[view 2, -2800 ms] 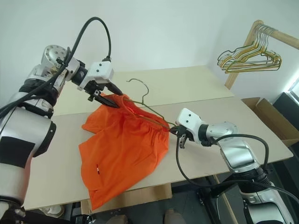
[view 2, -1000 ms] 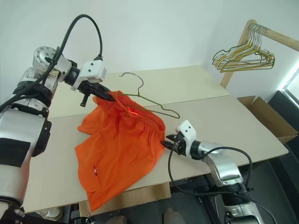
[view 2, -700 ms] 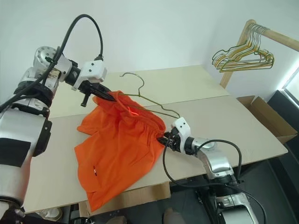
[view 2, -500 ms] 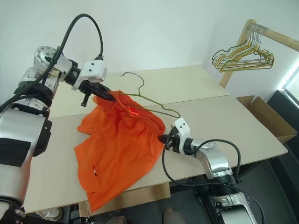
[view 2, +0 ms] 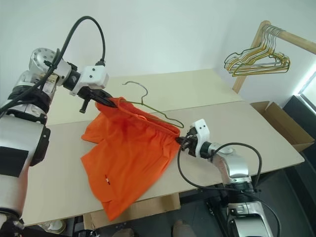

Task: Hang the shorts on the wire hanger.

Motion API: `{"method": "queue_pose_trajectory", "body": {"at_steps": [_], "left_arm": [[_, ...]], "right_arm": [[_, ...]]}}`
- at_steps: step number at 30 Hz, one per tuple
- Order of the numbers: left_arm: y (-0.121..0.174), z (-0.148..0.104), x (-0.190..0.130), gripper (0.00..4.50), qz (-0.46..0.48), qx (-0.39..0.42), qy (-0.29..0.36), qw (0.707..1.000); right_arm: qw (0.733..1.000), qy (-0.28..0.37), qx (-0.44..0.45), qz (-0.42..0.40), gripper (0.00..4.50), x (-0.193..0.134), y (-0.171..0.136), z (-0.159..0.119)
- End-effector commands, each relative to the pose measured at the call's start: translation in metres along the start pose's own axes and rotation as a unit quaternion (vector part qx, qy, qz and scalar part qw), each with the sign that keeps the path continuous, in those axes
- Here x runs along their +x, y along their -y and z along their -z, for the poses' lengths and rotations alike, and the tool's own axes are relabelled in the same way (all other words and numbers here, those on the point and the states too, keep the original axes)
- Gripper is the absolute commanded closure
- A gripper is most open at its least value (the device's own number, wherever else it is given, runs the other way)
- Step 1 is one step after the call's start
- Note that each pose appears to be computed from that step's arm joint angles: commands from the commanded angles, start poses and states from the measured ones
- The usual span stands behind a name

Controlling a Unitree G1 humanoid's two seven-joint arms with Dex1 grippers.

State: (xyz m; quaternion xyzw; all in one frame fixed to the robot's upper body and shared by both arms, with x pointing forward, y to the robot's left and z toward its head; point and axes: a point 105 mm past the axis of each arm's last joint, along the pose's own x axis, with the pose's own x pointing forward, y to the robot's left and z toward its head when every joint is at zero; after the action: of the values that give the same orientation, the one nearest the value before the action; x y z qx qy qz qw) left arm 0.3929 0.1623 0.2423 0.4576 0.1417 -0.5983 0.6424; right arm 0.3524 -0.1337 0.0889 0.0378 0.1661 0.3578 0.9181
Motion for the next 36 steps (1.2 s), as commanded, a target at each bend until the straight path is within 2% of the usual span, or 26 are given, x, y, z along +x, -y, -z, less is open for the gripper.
{"method": "queue_pose_trajectory", "body": {"at_steps": [1, 8, 14, 18, 21, 26, 29, 31, 34, 36], "left_arm": [[-0.004, -0.005, -0.014, 4.5, -0.018, 0.018, 0.001, 1.0], [0.0, 0.005, -0.015, 4.5, -0.014, 0.008, -0.014, 1.0], [-0.005, -0.005, -0.019, 4.5, -0.038, -0.016, 0.042, 0.998], [0.0, 0.001, -0.02, 4.5, -0.024, -0.013, 0.02, 0.999], [0.007, 0.013, -0.021, 4.5, -0.004, -0.006, -0.027, 1.0], [0.011, 0.019, -0.021, 4.5, 0.001, -0.015, -0.029, 0.999], [0.012, 0.024, -0.022, 4.5, 0.007, -0.015, -0.053, 0.998], [0.013, 0.027, -0.021, 4.5, 0.009, -0.013, -0.06, 0.998], [0.012, 0.028, -0.017, 4.5, 0.001, -0.009, -0.063, 0.998], [0.012, 0.03, -0.013, 4.5, 0.004, -0.013, -0.065, 0.998]], "right_arm": [[1.0, 0.012, -0.004, 0.014, 4.46, -0.011, 0.012, -0.012], [1.0, 0.004, -0.023, 0.017, 4.46, -0.023, 0.018, -0.013], [0.999, -0.012, -0.02, 0.041, 4.46, -0.029, 0.029, -0.006], [0.998, -0.02, -0.02, 0.059, 4.46, -0.029, 0.035, -0.001], [0.997, -0.018, -0.025, 0.065, 4.46, -0.029, 0.038, -0.003], [0.997, -0.016, -0.037, 0.07, 4.46, -0.028, 0.041, -0.007], [0.995, -0.01, -0.066, 0.071, 4.46, -0.028, 0.042, -0.013], [0.991, -0.005, -0.118, 0.067, 4.46, -0.031, 0.038, -0.023], [0.983, 0.012, -0.177, 0.053, 4.46, -0.037, 0.03, -0.045], [0.967, 0.003, -0.253, 0.042, 4.46, -0.04, 0.019, -0.063]]}}
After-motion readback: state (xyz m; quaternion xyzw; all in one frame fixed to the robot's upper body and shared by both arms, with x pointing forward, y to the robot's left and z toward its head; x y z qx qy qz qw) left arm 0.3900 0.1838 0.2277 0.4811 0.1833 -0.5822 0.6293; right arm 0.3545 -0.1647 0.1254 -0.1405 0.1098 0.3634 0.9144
